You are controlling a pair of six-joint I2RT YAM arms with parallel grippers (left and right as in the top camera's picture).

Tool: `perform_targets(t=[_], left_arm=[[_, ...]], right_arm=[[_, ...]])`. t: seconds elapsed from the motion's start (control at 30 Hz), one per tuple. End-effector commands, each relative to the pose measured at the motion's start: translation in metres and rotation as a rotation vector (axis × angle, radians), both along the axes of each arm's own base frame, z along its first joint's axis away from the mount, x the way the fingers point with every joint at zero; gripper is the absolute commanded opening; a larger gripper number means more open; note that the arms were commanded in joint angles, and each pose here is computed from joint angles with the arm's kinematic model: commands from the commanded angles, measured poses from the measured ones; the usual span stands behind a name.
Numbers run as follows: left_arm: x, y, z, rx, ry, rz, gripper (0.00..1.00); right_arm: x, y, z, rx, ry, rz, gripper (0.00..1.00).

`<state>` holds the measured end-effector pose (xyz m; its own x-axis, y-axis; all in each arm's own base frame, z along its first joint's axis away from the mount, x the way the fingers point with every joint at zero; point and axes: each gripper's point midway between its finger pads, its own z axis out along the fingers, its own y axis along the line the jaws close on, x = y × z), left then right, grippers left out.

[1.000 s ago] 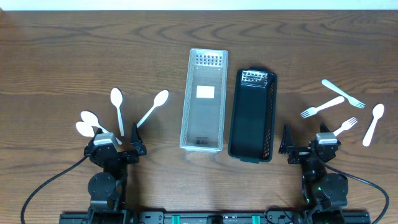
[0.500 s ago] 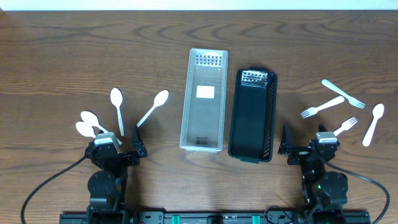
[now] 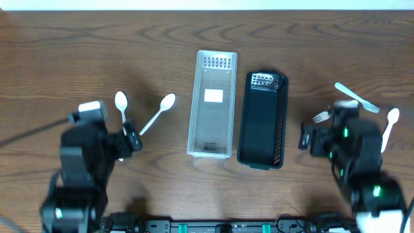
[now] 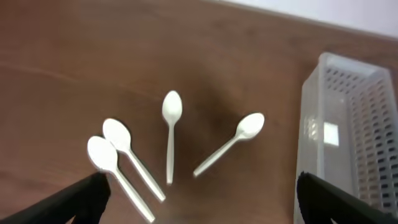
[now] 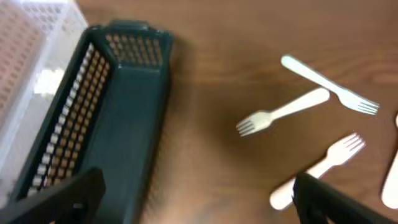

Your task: Pack container

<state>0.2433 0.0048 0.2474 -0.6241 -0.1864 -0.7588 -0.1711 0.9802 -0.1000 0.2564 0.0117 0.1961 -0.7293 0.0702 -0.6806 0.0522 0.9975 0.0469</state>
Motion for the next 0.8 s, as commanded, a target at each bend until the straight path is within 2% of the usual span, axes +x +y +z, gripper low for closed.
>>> perform_targets(t=[0.0,0.07,0.1,0.13,0.23,0.3,0.37,0.5,0.77], left_arm=[[0.015,-0.001,0.006,0.002,0.079,0.002,0.98],[0.024,-0.002,-0.004,0.006,0.136,0.003,0.98],[0.027,-0.002,-0.010,0.007,0.163,0.003,0.98],[0.029,-0.002,-0.016,0.009,0.184,0.003,0.98],[0.032,-0.002,-0.034,0.014,0.265,0.003,0.98],[0.033,-0.002,-0.046,0.017,0.314,0.003,0.98],[0.034,-0.002,-0.055,0.020,0.355,0.003,0.98],[0.036,-0.003,-0.068,0.023,0.412,0.003,0.98],[0.038,-0.003,-0.076,0.026,0.443,0.003,0.98]], right_arm=[[0.022,-0.003,0.014,-0.011,0.093,-0.017,0.99],[0.035,-0.003,0.013,-0.017,0.159,-0.016,0.99],[0.041,-0.002,0.010,-0.019,0.177,-0.016,0.89],[0.047,-0.002,0.006,-0.021,0.198,-0.016,0.69],[0.060,-0.001,-0.017,-0.025,0.262,-0.017,0.36],[0.065,0.000,-0.035,-0.018,0.317,-0.032,0.20],[0.069,0.000,-0.053,-0.014,0.374,-0.046,0.15],[0.074,0.011,-0.089,0.032,0.477,-0.018,0.13],[0.091,0.046,-0.130,0.186,0.544,0.086,0.23]])
